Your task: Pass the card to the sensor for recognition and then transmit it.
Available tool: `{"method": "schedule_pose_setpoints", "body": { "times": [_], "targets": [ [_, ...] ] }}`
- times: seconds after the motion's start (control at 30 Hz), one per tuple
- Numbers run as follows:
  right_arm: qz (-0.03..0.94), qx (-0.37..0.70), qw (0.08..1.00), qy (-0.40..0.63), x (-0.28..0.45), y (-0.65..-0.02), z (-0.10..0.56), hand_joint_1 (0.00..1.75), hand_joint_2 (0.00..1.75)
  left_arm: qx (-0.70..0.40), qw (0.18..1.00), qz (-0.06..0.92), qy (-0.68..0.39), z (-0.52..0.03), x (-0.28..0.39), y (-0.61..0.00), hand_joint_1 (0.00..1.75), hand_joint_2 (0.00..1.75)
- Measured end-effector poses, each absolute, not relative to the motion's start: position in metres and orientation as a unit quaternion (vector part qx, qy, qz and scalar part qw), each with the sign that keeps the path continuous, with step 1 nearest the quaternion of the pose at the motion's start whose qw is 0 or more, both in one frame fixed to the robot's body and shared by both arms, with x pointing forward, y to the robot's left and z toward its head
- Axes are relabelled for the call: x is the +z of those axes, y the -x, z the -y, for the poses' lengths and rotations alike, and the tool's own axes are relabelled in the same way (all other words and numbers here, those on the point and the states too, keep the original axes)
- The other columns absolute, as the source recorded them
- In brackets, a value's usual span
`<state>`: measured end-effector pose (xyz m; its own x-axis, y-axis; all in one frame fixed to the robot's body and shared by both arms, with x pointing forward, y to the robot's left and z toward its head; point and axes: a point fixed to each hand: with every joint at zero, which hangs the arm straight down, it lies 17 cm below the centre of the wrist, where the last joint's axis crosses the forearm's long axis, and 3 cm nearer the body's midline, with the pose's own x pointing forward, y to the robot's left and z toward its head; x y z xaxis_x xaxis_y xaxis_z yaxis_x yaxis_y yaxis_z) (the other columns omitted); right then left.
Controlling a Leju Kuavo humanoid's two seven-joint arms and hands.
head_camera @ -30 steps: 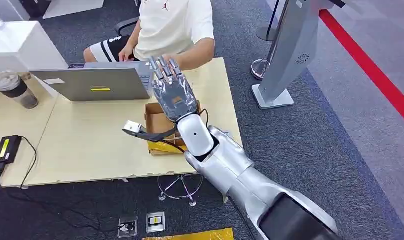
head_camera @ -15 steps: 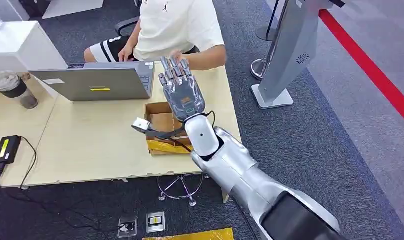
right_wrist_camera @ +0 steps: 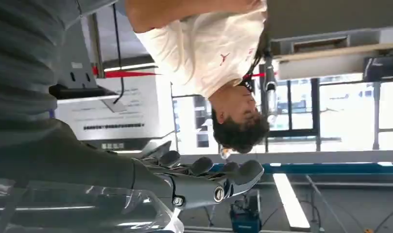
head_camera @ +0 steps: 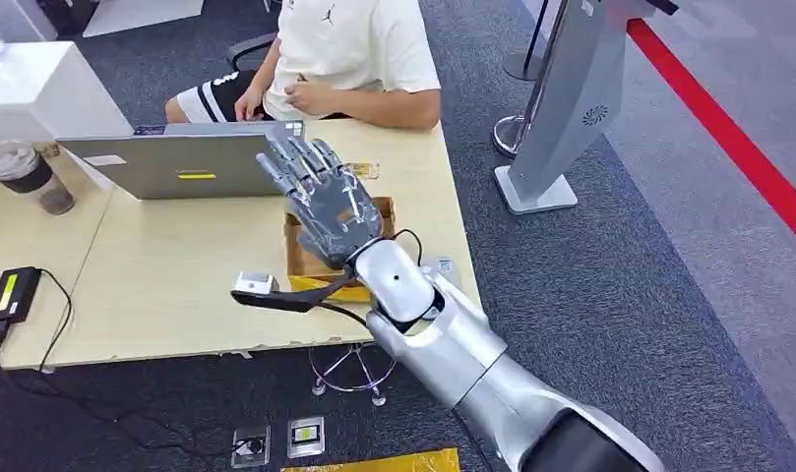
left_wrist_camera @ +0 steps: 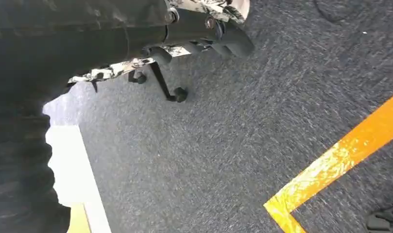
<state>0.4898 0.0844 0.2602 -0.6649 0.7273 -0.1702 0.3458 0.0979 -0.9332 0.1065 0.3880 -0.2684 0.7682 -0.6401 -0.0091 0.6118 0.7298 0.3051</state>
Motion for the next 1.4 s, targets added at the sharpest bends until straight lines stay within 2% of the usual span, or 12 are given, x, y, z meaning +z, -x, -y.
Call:
{"method": "schedule_pose_setpoints", "body": {
  "times": [0.47,0.77,1.4],
  "targets": [
    [0.702,0.627,0.158,0.298,0.202,-0.437,-0.11,0.0,1.75,-0.315,0.936,0.039,-0.152,-0.397,-0.267,-0.105,0.0,1.75],
    [0.666,0.657,0.186,0.302,0.153,-0.448,-0.094,0.0,1.75,-0.323,0.932,0.038,-0.159,-0.404,-0.266,-0.106,0.0,1.75],
    [0.643,0.653,0.236,0.323,0.128,-0.47,-0.068,0.03,1.75,-0.303,0.939,0.037,-0.159,-0.406,-0.265,-0.107,0.0,1.75]
  ]
}}
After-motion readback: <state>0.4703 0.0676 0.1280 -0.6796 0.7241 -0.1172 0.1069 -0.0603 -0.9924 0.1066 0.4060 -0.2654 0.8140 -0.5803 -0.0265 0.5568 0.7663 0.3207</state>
